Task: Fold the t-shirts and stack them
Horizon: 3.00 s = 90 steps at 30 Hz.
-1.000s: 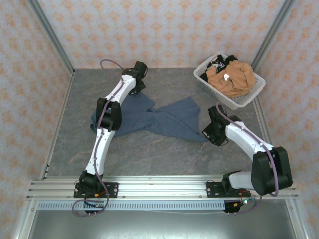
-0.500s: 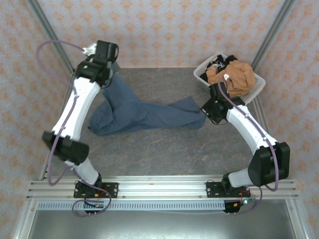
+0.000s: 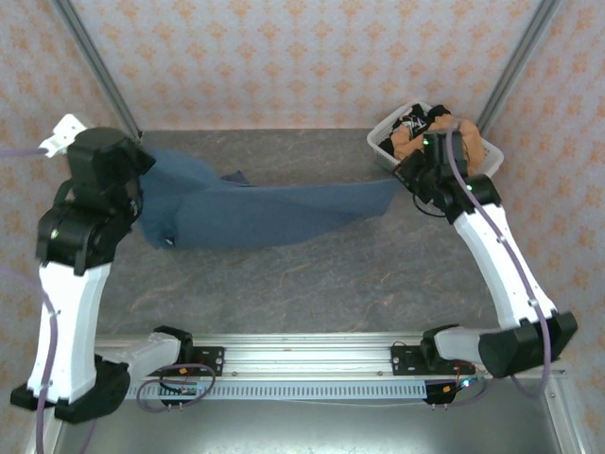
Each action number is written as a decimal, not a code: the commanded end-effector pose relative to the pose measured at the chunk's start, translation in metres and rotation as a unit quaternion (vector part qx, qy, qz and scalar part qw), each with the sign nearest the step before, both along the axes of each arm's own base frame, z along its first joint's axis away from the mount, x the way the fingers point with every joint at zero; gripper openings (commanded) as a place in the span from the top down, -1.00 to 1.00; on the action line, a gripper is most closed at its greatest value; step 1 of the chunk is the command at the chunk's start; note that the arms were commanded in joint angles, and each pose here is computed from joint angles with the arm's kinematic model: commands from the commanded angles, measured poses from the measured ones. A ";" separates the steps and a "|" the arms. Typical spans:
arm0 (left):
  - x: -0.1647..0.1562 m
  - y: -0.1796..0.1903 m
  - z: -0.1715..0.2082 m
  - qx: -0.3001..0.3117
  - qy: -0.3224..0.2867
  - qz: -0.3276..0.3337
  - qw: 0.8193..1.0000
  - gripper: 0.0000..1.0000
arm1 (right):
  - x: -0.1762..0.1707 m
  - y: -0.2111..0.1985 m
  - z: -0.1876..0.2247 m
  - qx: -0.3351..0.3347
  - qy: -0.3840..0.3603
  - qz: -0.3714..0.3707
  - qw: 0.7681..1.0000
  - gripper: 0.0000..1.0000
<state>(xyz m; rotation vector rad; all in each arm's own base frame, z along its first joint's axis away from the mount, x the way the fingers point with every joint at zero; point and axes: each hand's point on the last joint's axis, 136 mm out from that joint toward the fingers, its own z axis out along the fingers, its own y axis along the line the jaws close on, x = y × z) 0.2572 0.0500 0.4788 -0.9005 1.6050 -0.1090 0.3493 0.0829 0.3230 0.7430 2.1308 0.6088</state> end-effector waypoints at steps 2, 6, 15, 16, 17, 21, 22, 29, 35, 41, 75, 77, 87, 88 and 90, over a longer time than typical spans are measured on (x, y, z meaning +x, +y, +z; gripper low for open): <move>-0.040 0.020 0.039 0.016 -0.078 0.038 0.996 1.00 | -0.032 -0.008 0.086 0.009 -0.145 0.018 0.989 1.00; -0.066 0.024 0.066 0.021 -0.110 0.034 0.993 1.00 | -0.062 -0.007 0.121 0.040 -0.195 0.032 0.979 1.00; -0.016 0.006 0.045 0.021 -0.056 0.001 0.998 1.00 | -0.034 0.026 0.113 0.118 -0.167 0.080 0.976 1.00; 0.001 0.003 0.032 0.020 -0.030 -0.002 0.999 1.00 | -0.022 0.034 0.104 0.125 -0.152 0.089 0.976 1.00; 0.016 0.002 0.019 0.016 -0.009 -0.002 1.000 1.00 | -0.011 0.040 0.094 0.134 -0.139 0.095 0.977 1.00; 0.092 0.003 -0.039 -0.039 0.063 -0.025 0.997 1.00 | 0.049 0.063 0.047 0.163 -0.086 0.097 0.978 1.00; 0.108 0.004 -0.050 -0.047 0.077 -0.031 0.995 1.00 | 0.063 0.067 0.038 0.168 -0.077 0.096 0.978 1.00; 0.202 0.025 -0.045 -0.057 0.087 -0.048 0.993 1.00 | 0.167 0.088 0.062 0.162 -0.106 0.110 0.975 1.00; 0.176 0.027 0.105 -0.009 -0.117 -0.057 0.991 1.00 | 0.193 0.051 0.175 0.166 -0.226 0.071 0.957 1.00; 0.108 0.017 0.181 0.021 -0.234 -0.071 0.970 1.00 | 0.187 0.005 0.238 0.192 -0.294 0.040 0.936 1.00; -0.090 -0.080 -0.386 -0.298 0.333 -0.056 0.893 1.00 | -0.107 -0.023 -0.276 -0.045 0.331 -0.040 0.942 1.00; -0.095 -0.082 -0.385 -0.298 0.344 -0.053 0.889 1.00 | -0.116 -0.033 -0.273 -0.070 0.336 -0.046 0.938 1.00; -0.135 -0.088 -0.387 -0.285 0.425 -0.043 0.858 1.00 | -0.115 -0.041 -0.283 -0.108 0.358 -0.042 0.926 1.00; -0.142 -0.080 -0.384 -0.266 0.435 -0.031 0.860 1.00 | -0.113 -0.040 -0.284 -0.107 0.358 -0.043 0.927 1.00; -0.151 -0.060 -0.373 -0.220 0.442 -0.005 0.869 1.00 | -0.111 -0.040 -0.284 -0.108 0.359 -0.042 0.926 1.00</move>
